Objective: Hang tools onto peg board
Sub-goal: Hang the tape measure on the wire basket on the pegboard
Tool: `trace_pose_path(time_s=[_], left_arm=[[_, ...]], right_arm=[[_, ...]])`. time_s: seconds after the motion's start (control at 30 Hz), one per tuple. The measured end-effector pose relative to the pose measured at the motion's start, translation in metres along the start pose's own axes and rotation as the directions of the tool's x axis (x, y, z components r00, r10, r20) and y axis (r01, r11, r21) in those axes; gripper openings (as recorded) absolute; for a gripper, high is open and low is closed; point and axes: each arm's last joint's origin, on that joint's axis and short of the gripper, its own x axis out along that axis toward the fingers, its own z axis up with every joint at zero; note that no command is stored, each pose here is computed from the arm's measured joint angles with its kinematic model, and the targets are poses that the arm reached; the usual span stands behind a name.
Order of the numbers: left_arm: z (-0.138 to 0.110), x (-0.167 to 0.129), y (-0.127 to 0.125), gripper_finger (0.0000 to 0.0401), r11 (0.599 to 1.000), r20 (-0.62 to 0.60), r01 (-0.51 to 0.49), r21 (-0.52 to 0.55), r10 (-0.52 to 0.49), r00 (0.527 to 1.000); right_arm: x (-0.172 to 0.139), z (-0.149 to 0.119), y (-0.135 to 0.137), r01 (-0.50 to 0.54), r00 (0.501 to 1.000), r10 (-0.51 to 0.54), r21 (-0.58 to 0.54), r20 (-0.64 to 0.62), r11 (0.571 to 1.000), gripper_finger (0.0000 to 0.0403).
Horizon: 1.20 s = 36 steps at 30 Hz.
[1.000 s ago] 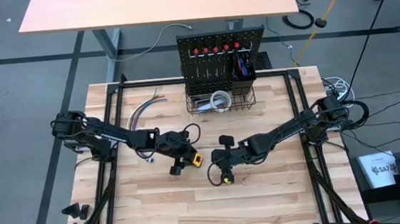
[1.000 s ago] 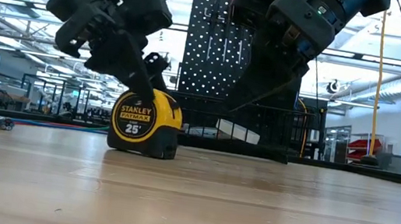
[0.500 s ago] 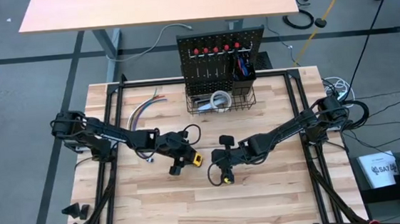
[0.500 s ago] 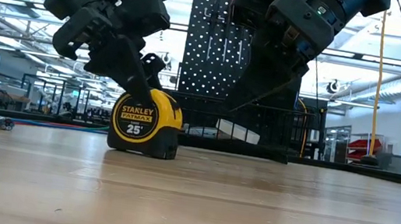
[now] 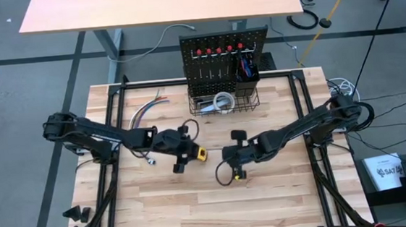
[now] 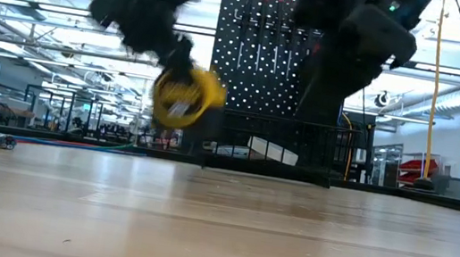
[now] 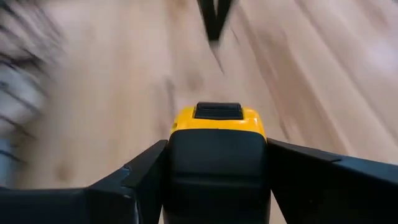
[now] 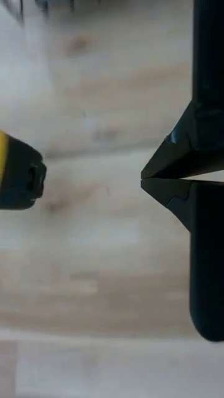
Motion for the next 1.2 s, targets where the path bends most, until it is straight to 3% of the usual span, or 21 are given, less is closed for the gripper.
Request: trace_pose_path(time_s=[0.13,0.33,0.63,1.2], left_arm=[[0.029,-0.015,0.018,0.0226,0.989,0.062,-0.134,-0.061,0.138,0.989],[0.053,-0.022,0.058,0.0226,0.974,0.118,-0.223,-0.045,0.227,0.967],[0.043,-0.011,0.099,0.0226,0.967,0.082,-0.253,-0.037,0.255,0.963],[0.026,-0.006,0.121,0.0226,0.955,0.003,-0.287,-0.076,0.288,0.958]], right_arm=[[-0.023,0.002,-0.013,0.069,0.997,-0.069,-0.008,0.045,0.998,0.0000],[-0.042,-0.006,-0.036,0.085,0.990,-0.089,0.037,0.113,0.996,0.0000],[-0.043,-0.038,-0.058,0.087,0.978,-0.105,0.110,0.178,0.990,0.0000],[-0.044,-0.037,-0.067,0.037,0.973,-0.074,0.168,0.218,0.985,0.0000]])
